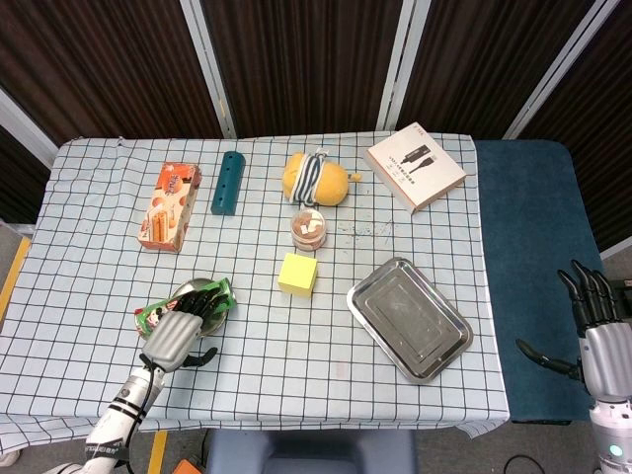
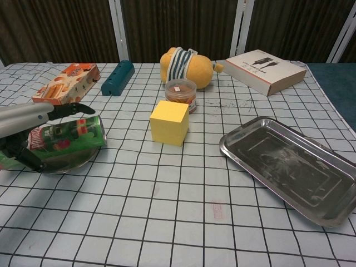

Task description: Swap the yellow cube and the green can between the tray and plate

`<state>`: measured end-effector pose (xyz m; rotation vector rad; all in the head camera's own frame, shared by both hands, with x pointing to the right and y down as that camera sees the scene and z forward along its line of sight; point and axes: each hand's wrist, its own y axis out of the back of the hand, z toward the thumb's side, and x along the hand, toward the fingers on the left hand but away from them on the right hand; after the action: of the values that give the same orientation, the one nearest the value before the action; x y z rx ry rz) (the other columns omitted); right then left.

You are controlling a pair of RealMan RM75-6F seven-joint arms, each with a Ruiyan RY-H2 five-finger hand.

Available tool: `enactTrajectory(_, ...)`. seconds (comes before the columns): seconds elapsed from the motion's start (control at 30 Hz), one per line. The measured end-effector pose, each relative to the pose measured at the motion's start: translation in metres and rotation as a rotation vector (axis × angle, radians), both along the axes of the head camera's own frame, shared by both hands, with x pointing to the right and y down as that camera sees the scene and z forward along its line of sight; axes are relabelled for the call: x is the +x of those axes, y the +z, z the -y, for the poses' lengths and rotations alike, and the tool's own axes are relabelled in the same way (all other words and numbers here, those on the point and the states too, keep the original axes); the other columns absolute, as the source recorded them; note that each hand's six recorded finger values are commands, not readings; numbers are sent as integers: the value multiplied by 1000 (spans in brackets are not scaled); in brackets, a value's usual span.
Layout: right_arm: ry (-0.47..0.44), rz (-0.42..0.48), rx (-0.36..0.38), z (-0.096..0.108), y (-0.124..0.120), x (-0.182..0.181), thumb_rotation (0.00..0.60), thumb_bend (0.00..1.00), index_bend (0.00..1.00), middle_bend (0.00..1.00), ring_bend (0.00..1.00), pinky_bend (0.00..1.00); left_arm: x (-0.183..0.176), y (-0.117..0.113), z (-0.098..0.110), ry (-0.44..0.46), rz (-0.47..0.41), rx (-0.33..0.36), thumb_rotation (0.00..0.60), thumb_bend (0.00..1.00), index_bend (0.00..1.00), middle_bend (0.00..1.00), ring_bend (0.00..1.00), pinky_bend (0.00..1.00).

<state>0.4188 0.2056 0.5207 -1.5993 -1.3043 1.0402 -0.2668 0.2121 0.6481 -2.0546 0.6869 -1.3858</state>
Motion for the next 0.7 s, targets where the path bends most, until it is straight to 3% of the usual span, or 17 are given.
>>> enactTrajectory(0.43, -18, 9, -20, -1, 3, -3, 600, 98, 0, 0, 0, 5, -9, 38, 7, -30, 97, -1, 600, 319, 0, 0, 0, 73)
enactTrajectory(0.7, -26, 14, -29, -1, 4, -4, 600, 98, 0, 0, 0, 6, -14, 54, 6, -38, 137, 59, 600, 317, 0, 4, 26, 141)
